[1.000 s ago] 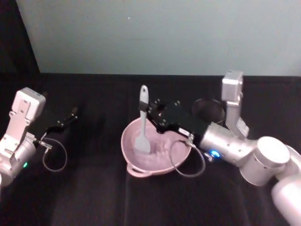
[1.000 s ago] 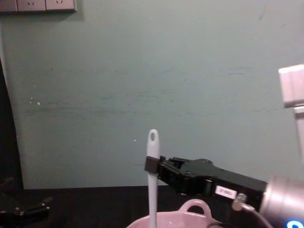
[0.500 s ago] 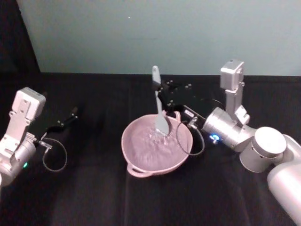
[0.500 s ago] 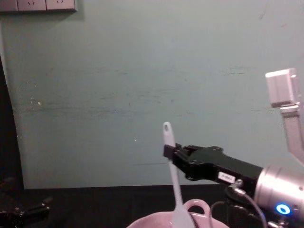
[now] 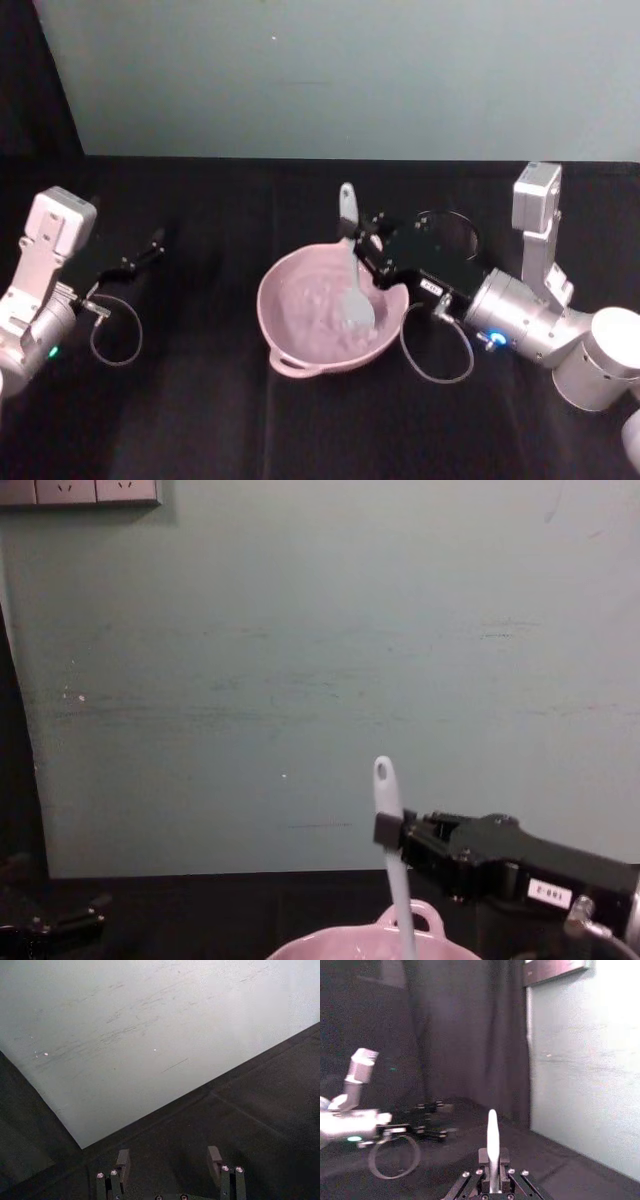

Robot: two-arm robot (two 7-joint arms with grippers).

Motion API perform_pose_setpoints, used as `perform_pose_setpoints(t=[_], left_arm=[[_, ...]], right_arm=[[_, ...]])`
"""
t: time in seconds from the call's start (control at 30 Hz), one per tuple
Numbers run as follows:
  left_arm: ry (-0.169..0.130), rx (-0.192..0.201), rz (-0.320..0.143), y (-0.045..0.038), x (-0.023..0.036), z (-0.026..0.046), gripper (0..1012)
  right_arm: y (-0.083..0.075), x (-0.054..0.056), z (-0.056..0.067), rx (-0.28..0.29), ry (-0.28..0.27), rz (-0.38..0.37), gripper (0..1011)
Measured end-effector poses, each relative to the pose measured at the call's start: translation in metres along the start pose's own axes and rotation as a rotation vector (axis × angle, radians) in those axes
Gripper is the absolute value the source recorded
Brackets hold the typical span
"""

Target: Use the one hand to pick up the spoon and stir the clear water in the bowl.

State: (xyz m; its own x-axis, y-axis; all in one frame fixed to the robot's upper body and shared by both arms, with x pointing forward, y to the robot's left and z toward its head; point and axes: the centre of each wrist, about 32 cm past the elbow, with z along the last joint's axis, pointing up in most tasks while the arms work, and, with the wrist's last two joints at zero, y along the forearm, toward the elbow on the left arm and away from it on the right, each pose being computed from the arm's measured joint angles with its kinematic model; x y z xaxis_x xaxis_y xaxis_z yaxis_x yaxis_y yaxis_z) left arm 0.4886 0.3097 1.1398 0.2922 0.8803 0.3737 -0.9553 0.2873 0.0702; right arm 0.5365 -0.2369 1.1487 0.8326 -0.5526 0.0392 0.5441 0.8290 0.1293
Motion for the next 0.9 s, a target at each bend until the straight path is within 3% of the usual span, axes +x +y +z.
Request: perform_pose_setpoints(t=[0.23, 0.4, 0.63, 0.9], left_arm=[[0.000, 0.000, 0.000, 0.0000, 0.0000, 0.0000, 1011], [0.000, 0.000, 0.000, 0.0000, 0.0000, 0.0000, 1011], [0.000, 0.000, 0.000, 0.0000, 0.0000, 0.0000, 1011], [0.000, 0.000, 0.000, 0.0000, 0.0000, 0.0000, 1011]], right_arm=[[0.009, -0.017, 0.000, 0.004, 0.062, 0.079, 112], [0.025, -0.019, -0.001, 0.020, 0.073, 0.097, 112], [0.050, -0.011, -0.008, 0.060, 0.057, 0.043, 112], [0.056, 0.010, -0.013, 0.079, -0.005, -0.070, 112]])
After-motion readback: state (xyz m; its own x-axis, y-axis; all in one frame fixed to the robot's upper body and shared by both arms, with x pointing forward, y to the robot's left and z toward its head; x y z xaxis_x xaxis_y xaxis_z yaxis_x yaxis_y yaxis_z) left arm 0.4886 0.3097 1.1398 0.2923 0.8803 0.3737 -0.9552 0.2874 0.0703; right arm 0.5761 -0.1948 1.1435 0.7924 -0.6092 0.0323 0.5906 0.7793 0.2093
